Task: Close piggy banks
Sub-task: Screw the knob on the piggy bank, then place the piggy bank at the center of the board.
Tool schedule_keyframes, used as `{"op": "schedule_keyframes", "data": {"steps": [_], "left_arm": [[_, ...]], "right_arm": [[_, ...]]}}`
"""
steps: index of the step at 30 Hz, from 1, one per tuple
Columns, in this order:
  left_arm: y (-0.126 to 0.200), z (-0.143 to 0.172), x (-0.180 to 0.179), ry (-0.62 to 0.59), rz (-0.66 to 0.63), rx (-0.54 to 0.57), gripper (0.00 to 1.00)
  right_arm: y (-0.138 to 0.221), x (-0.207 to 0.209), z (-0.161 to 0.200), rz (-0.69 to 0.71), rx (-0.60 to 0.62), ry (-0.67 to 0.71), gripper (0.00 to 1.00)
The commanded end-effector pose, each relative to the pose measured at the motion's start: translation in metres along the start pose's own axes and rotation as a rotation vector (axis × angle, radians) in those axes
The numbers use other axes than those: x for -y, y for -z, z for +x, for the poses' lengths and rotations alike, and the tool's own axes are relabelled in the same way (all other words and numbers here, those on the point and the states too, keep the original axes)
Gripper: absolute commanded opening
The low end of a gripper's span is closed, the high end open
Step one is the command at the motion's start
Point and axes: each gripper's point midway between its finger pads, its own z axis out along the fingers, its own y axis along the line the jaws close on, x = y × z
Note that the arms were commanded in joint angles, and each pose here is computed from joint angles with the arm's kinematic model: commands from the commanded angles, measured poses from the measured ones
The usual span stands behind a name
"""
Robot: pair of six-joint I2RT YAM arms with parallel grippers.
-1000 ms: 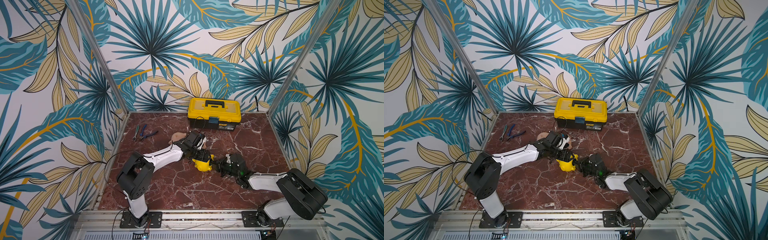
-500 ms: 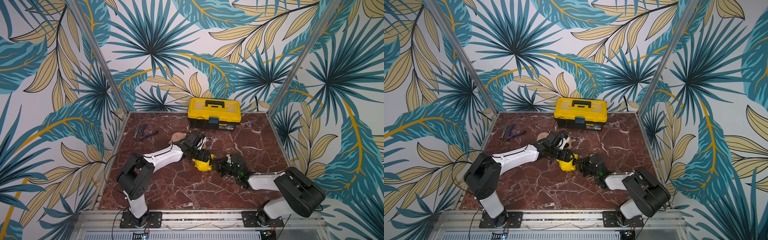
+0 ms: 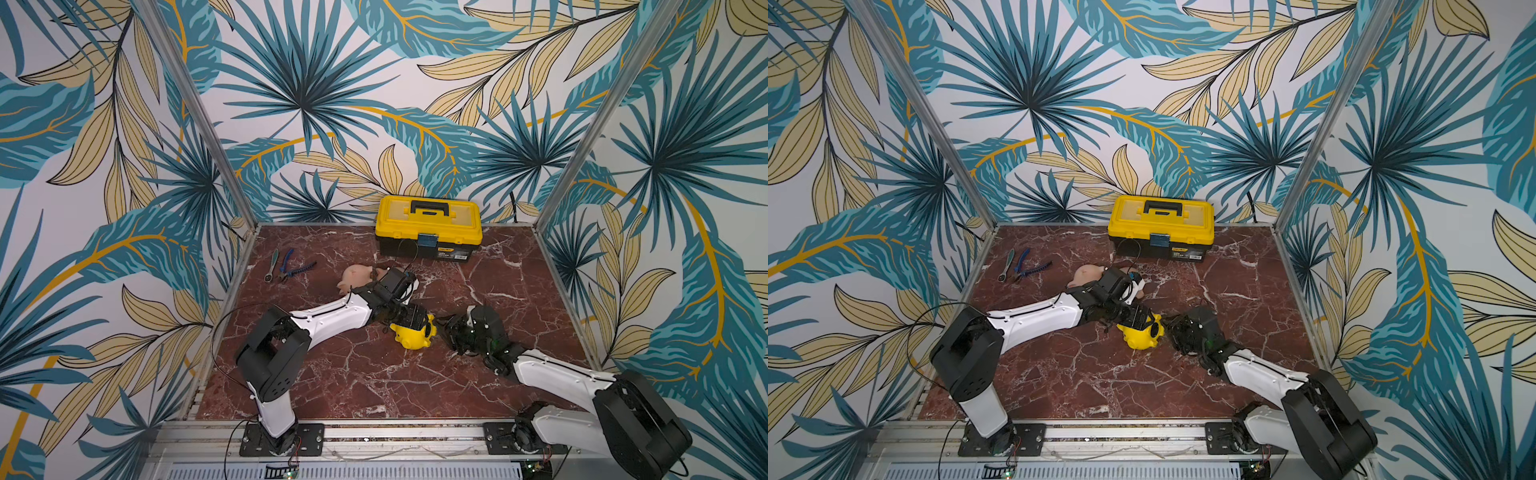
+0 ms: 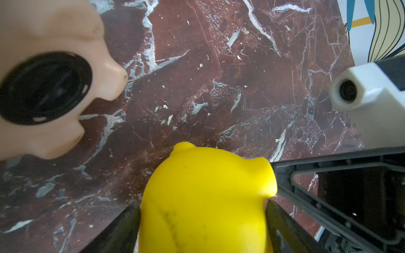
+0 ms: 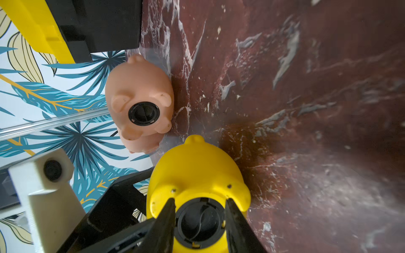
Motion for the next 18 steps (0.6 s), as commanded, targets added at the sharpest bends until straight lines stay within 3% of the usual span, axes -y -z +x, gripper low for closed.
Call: {"op": "schedule_keyframes", "data": {"steps": [1,9,13,18], "left_arm": [[-0.012,0.038,-0.021,0.059,-0.122,-0.12,0.87],[-0.017,0.024,-0.012,0.07,-0.168,-0.074,0.87],[-0.015,0.016,-0.004,0.052,-0.182,-0.071,1.0],[-0.008,0.011,0.008,0.0,-0.193,-0.077,1.0]], "right_arm": [[0.008,0.026,-0.008,0.101,0.035,0.047,0.39],[0.038,0.032,-0.029,0.143,0.109,0.097,0.39],[0.047,0.032,-0.036,0.148,0.129,0.107,0.39],[0.048,0.033,-0.037,0.152,0.12,0.115,0.39]]}}
